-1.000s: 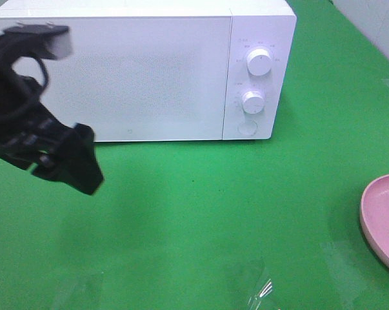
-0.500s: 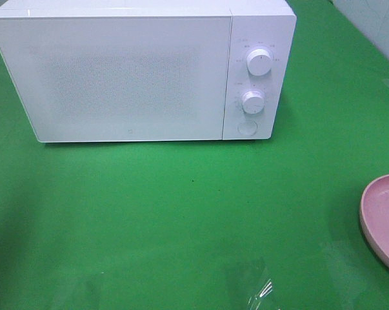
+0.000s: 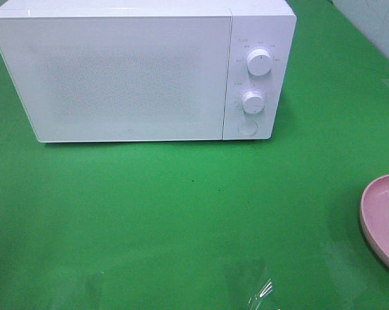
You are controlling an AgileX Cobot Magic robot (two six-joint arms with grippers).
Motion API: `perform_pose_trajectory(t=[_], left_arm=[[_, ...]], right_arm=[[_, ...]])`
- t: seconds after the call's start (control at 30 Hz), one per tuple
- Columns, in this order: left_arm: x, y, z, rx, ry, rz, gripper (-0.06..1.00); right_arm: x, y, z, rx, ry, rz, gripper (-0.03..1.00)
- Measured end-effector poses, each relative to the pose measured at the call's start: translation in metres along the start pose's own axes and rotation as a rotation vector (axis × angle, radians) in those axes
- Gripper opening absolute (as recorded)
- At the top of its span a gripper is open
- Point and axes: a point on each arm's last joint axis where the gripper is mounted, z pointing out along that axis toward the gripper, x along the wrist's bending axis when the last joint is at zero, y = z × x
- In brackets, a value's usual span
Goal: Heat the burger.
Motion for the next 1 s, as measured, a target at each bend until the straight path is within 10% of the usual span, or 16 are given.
perform_pose_trajectory(t=[0.77,1.0], left_arm=[[-0.006,-0.072,-0.049,-0.555,0.052,0.067,0.96],[-0.007,-0.076,-0.051,-0.582,0.054,0.069,0.96]], right_arm=[[0.000,0.000,0.000,0.000,0.000,0.000,0.77],[0.000,0.000,0.000,0.000,0.000,0.000,0.77]])
